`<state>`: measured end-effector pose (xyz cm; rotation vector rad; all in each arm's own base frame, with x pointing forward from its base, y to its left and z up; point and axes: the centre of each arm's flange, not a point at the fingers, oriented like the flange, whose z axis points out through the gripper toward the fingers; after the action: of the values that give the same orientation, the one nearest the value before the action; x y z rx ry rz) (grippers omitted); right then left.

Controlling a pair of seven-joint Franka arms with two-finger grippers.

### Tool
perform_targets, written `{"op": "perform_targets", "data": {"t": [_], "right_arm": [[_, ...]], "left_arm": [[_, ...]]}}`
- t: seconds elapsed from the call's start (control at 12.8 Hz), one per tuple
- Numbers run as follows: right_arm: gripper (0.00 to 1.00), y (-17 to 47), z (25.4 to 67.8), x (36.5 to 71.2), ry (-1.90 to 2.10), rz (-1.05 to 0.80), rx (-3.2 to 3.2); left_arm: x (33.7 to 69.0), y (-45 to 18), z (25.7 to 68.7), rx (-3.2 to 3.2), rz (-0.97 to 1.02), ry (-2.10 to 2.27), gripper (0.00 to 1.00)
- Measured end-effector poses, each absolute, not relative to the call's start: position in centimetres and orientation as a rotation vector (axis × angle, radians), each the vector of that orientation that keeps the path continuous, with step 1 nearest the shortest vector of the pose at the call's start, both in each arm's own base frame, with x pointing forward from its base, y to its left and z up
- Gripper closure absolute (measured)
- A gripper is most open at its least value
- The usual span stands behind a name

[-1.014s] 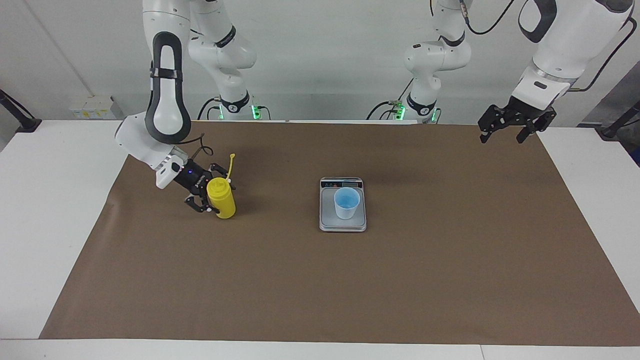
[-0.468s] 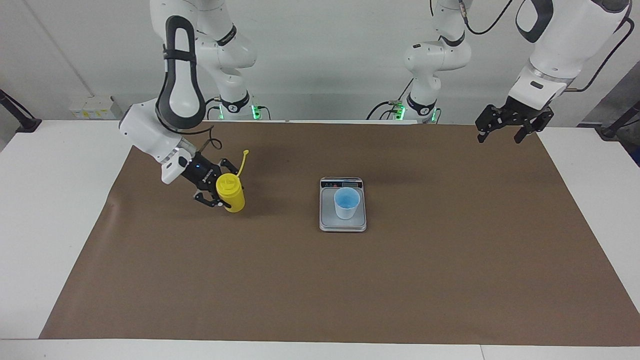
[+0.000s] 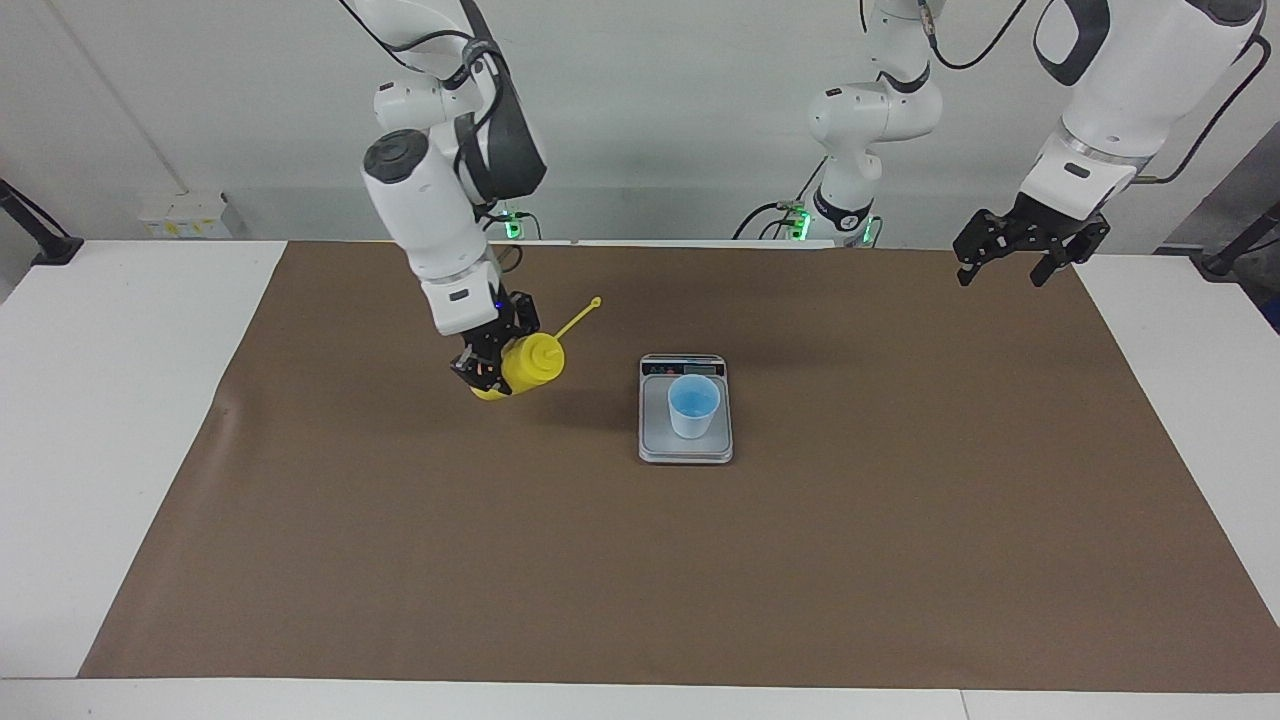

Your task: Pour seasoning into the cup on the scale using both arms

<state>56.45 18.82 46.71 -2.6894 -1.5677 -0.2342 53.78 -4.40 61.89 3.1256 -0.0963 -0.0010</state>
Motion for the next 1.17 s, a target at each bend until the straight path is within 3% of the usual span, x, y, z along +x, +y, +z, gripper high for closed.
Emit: {"op": "perform_targets", "data": {"t": [0.23,0.55,0.94,1.17], "right_arm": [[0.43,23.5,46.4,55.7,-1.701,-0.128,-2.761],[0.43,27.7,47.3,57.3,-1.972,0.15,-2.819],[0.43,34.1,43.9,57.4,-2.243,0.505,-2.838],[0.43,37.8,42.6,58.1,-2.42,0.549,-2.875]], "left_arm": [[53.8,-4.4,61.9,3.126,-0.001,-0.095,0.0],[53.8,-4.3,61.9,3.126,-0.001,-0.095,0.0],[53.8,-4.3,61.9,3.126,-0.002,-0.095,0.0],[53.8,-4.4,61.9,3.126,-0.002,-0.095,0.0]]}}
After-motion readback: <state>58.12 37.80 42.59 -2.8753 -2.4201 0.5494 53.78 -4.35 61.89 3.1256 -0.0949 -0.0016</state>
